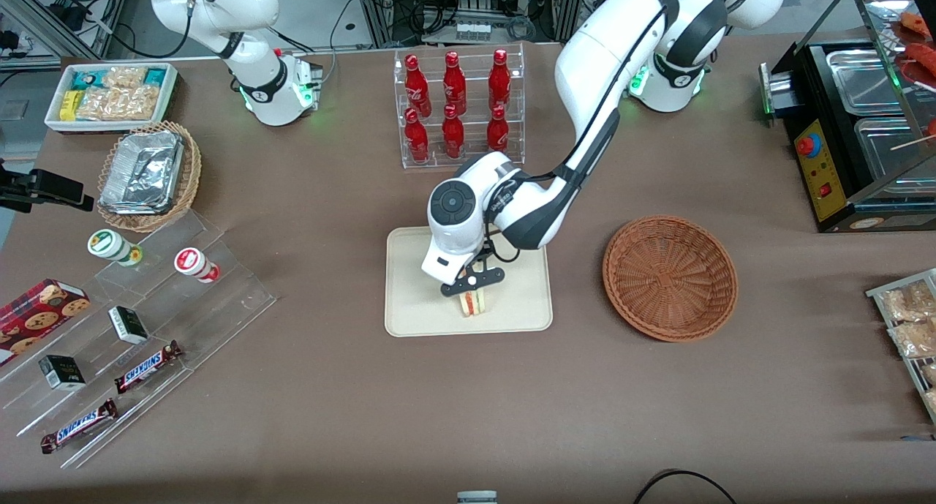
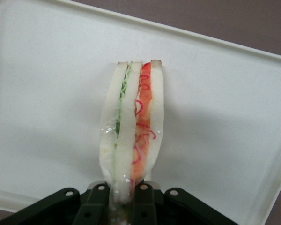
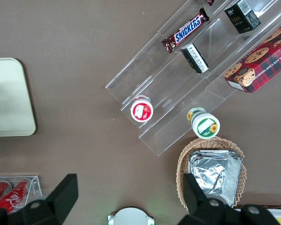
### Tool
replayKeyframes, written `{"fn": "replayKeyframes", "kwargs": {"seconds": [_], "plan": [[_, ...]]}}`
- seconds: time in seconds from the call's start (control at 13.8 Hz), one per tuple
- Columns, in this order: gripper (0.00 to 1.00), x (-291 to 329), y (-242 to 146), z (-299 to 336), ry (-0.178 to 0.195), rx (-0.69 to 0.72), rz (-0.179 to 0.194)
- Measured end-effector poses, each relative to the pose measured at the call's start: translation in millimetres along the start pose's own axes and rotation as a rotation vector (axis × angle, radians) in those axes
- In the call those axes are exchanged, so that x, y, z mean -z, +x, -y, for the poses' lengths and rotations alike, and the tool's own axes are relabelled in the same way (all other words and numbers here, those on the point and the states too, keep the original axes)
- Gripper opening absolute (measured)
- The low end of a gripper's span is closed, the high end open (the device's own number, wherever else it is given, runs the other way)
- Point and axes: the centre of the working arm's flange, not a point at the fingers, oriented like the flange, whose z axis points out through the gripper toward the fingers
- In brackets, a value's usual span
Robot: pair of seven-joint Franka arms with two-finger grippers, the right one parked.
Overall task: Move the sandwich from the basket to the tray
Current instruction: 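Lower the sandwich onto the tray and open the left gripper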
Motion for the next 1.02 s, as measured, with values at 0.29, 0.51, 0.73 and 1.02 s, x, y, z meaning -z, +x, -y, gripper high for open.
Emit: {"fn": "replayKeyframes", "kwargs": {"seconds": [0.29,0.51,0.73,1.02], "plan": [[0.31,-3,0,0,0.0,0.002,0.0],[0.62,8,2,-3,-0.016,0.004,-0.01],[0.91,52,3,-3,-0.03,0.005,-0.026],[1.0,151,5,23,-0.006,-0.07,-0.047]]}}
